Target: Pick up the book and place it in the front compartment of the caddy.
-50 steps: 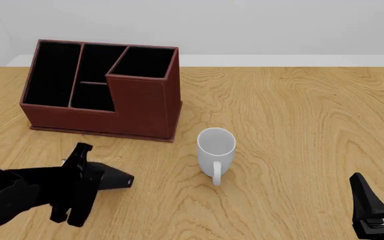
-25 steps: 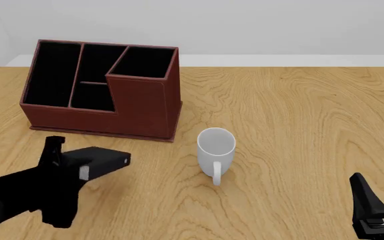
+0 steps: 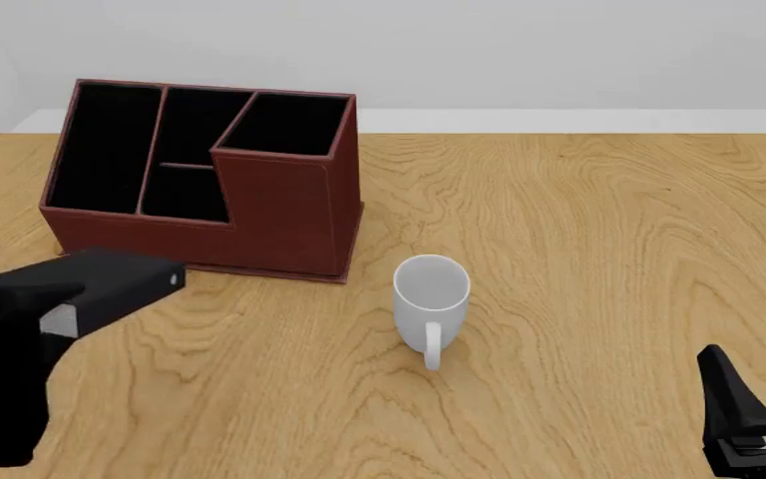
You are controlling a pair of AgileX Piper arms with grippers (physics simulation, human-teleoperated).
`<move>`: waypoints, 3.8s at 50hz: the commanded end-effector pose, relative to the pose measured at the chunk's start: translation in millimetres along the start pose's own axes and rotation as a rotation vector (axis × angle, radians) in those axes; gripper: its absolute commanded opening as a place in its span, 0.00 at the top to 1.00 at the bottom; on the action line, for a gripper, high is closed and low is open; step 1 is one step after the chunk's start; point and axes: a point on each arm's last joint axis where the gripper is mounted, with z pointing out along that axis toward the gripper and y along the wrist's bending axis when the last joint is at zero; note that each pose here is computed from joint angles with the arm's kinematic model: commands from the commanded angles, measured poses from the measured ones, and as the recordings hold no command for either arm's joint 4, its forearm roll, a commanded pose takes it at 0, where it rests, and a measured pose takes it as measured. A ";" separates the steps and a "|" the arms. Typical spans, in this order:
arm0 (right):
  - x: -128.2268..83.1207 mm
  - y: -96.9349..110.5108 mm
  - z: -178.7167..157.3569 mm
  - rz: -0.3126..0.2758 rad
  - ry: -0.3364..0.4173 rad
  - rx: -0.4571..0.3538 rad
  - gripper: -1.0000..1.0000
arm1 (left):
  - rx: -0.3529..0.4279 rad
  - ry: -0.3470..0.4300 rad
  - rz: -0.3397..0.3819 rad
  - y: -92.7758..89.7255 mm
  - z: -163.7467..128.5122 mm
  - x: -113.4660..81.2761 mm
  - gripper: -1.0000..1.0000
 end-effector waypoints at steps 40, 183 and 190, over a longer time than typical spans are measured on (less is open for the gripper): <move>0.0 0.0 0.0 0.000 0.000 0.000 0.00 | -0.131 0.102 0.078 81.3 27.6 18.8 1.00; 0.0 0.0 0.0 0.000 0.000 0.000 0.00 | -0.075 0.081 0.029 135.1 184.7 30.3 1.00; 0.0 0.0 0.0 0.000 0.000 0.000 0.00 | -0.058 0.080 0.028 132.6 193.9 31.2 1.00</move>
